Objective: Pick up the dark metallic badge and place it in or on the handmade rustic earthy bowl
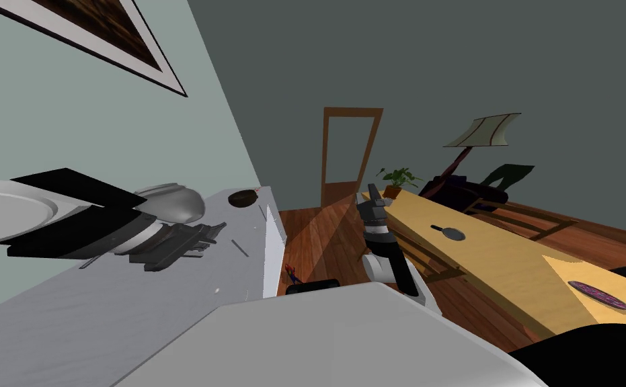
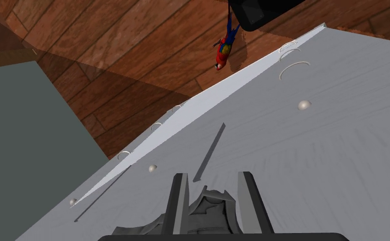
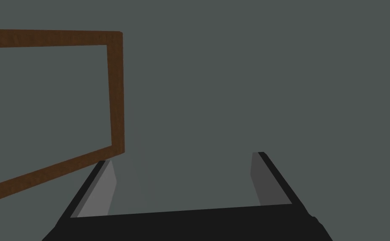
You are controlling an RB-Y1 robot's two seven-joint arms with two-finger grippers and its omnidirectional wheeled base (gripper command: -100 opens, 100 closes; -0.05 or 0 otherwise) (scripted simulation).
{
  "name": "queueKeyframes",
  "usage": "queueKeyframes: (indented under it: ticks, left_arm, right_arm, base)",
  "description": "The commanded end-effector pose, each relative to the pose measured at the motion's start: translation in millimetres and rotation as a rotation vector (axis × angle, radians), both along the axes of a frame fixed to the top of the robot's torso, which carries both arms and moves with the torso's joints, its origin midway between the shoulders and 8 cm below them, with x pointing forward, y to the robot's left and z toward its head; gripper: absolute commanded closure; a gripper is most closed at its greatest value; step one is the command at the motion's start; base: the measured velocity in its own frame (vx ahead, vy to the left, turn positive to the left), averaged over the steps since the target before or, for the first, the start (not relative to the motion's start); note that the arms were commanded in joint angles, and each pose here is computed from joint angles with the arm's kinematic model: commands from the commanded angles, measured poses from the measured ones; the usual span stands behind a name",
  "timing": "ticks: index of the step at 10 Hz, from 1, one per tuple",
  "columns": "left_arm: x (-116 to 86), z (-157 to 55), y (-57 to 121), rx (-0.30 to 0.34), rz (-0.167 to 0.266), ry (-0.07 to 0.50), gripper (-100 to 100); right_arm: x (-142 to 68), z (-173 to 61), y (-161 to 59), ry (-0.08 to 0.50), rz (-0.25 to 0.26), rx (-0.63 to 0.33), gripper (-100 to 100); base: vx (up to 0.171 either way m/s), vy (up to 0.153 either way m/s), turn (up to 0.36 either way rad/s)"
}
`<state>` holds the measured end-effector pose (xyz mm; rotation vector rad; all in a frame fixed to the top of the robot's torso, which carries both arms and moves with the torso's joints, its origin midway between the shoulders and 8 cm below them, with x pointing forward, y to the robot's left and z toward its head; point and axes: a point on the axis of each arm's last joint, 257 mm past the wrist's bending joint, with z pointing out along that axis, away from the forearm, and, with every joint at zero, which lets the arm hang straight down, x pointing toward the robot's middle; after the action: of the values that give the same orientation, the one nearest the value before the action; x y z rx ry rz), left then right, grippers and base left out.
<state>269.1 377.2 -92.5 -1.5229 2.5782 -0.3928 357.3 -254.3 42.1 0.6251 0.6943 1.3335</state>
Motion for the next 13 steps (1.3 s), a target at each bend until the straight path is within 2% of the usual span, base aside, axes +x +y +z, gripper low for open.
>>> queueKeyframes:
  ticks: [1,6,11,13]
  left_arm:
    - [3,9,0.5,-0.016,0.026,0.001,100]
    - [9,39,-1.7,-0.045,0.065,-0.001,100]
    - [11,66,-8.3,-0.051,0.048,-0.002,100]
    - [11,70,-9.8,-0.049,0.040,0.000,100]
  right_arm:
    - [0,0,0,0.000,0.000,0.000,0]
    - [0,0,0,0.000,0.000,0.000,0]
    - [0,0,0,0.000,0.000,0.000,0]
    - [0,0,0,0.000,0.000,0.000,0]
  base:
    - [0.088,-0.047,0.021]
    - [0.128,-0.021,0.001]
    - [0.163,0.015,-0.026]
    - [0.045,0.027,-0.032]
